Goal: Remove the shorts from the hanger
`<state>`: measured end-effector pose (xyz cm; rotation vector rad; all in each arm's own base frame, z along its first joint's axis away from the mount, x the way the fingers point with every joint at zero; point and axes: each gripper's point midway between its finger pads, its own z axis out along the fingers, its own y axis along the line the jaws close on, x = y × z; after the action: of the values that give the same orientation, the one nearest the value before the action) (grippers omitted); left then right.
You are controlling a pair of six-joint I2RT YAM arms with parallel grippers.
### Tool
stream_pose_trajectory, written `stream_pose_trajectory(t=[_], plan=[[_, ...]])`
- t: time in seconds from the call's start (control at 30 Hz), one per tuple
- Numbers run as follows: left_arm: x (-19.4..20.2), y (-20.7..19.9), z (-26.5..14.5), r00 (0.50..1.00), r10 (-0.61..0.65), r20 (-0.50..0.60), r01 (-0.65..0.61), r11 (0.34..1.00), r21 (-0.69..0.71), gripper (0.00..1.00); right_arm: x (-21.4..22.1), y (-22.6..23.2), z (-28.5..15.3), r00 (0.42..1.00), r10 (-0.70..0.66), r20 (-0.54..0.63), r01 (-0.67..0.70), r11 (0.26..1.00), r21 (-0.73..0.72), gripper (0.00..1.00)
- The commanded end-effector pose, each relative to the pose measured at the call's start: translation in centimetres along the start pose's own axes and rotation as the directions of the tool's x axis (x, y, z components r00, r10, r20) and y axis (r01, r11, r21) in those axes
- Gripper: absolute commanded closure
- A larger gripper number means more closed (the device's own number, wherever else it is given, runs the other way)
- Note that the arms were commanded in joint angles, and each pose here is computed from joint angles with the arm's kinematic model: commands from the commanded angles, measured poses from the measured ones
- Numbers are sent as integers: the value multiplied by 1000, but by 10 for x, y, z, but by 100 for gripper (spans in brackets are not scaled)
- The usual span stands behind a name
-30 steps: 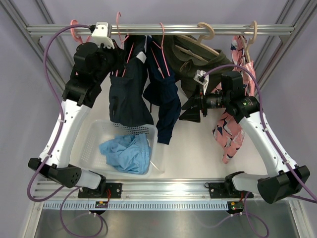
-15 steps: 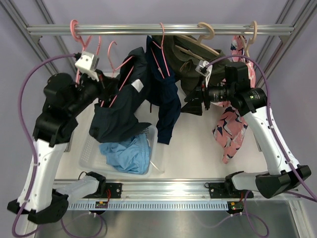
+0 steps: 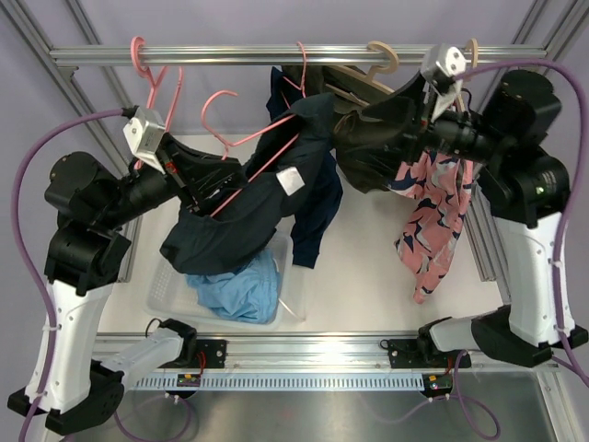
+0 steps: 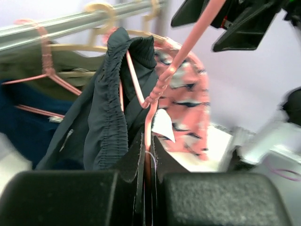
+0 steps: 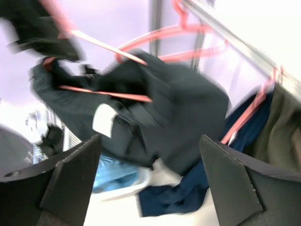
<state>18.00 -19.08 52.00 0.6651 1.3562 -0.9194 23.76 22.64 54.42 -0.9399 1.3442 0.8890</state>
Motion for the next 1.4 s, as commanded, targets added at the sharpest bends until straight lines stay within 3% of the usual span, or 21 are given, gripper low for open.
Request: stream_pose_trajectory(t=[0.0,0.13,0.27,0.53,0.63,0.67,0.73,0.77,0.97,1.13,1.3,1.37], plan=[[-52,-51,-5,989,16,147,-51,970,236,100,-11,43,-18,977,-206,46,211,963,-171,3],[-47,-61,2,989,-73,128,30,949,314,100,-9,29,-24,988,-153,31,153,988,-23,12],[-32,-60,16,990,-110,89,74,938,340,100,20,11,-15,996,-81,-20,83,992,98,16],[-5,-66,49,989,-146,12,130,912,388,100,38,-32,-3,1000,22,-15,-15,922,387,25],[3,-66,57,989,-149,-3,139,912,387,100,42,-37,-4,999,49,-6,-42,906,422,56],[5,-65,58,989,-149,-6,140,914,381,100,43,-39,-6,999,50,-5,-43,899,436,72],[8,-63,58,990,-139,-11,134,921,367,100,41,-45,-17,999,42,6,-40,871,490,86],[13,-61,58,990,-139,-30,141,923,357,100,40,-47,-21,1000,28,7,-28,861,508,98],[34,-53,50,990,-86,-110,116,945,305,100,13,-78,-74,998,-43,55,-6,732,682,100],[42,-57,38,988,-44,-148,89,946,310,100,30,-111,-108,999,-33,-12,31,644,765,100],[38,-62,29,991,-18,-133,61,942,330,100,65,-122,-108,994,75,-80,4,705,709,100],[34,-65,29,992,-28,-119,68,936,345,100,81,-110,-92,986,112,-123,-20,813,583,100]])
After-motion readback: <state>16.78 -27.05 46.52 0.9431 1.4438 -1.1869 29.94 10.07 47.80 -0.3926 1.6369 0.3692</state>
